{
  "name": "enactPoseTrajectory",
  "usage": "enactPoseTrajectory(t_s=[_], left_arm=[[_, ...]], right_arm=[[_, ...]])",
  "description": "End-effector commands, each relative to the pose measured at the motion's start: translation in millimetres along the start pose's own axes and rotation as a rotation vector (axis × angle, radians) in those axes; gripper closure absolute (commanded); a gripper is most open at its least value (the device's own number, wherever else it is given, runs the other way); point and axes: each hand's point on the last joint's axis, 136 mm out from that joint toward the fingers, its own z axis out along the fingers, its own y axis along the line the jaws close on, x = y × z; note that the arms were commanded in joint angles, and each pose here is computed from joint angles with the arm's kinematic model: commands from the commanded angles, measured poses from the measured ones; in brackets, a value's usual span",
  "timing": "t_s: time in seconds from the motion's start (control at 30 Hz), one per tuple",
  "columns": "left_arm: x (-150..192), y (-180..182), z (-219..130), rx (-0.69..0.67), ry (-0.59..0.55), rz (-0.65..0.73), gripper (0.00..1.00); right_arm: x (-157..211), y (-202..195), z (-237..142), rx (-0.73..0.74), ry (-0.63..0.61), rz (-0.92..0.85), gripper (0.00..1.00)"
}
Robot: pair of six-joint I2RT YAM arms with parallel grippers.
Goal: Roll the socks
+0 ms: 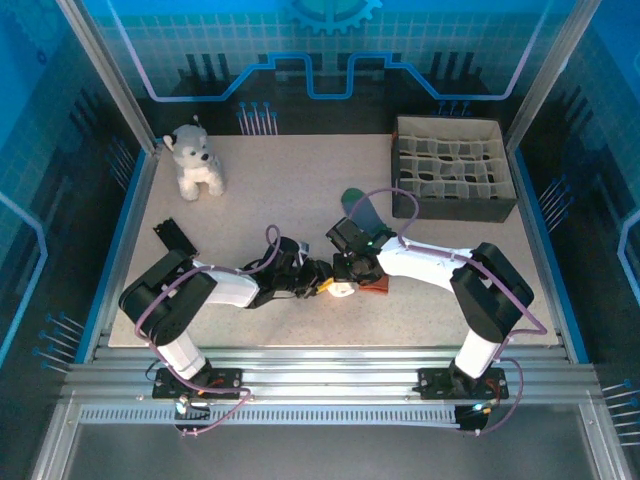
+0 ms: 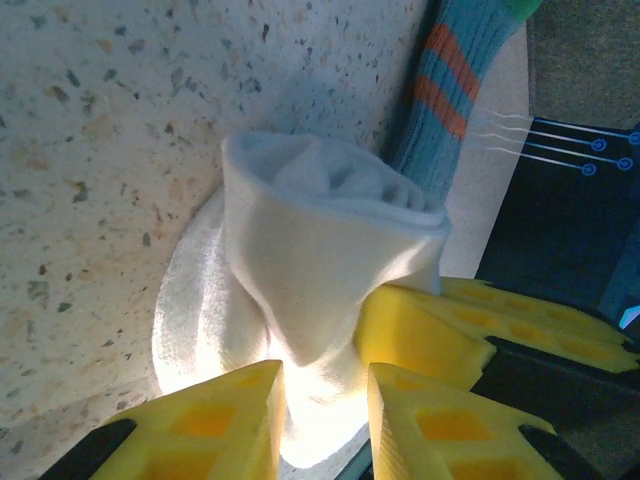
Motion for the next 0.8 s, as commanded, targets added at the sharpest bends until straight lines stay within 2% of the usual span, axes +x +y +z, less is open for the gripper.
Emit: enactPoseTrajectory(t_s=[0.0,0.17,0.33,0.5,0.6,0.77], left_arm=[[-2.8,12.2,6.1,-0.02,-0.015,-0.045,0.73],[-6.3,24.8,19.8,-0.038,-0.01,-0.086,0.77],[-4.7,47.2,23.9,-0.135,-0.01,-0.106,0.81],[-2.6,64.9,19.7,-0.206,-0.017,-0.112,0.87],[-1.3,69.7,18.5,-0.23,-0.012,-0.105,0.89],[-1.3,69.5,19.2,-0.256,-0.001,-0.08,0.89]], right_arm=[[19.2,-10.6,5.0,0.044,0.054,-0.02,1.0],[18.7,-8.2,3.2,0.027,0.05,-0.012,1.0],[17.5,-2.5,-1.7,-0.006,0.046,-0.007,0.99],[11.1,3.5,-13.4,-0.045,0.027,-0.003,0.78],[7.0,5.9,-21.4,-0.071,0.019,0.006,0.69],[1.2,6.8,-37.0,-0.137,0.017,0.044,0.61]])
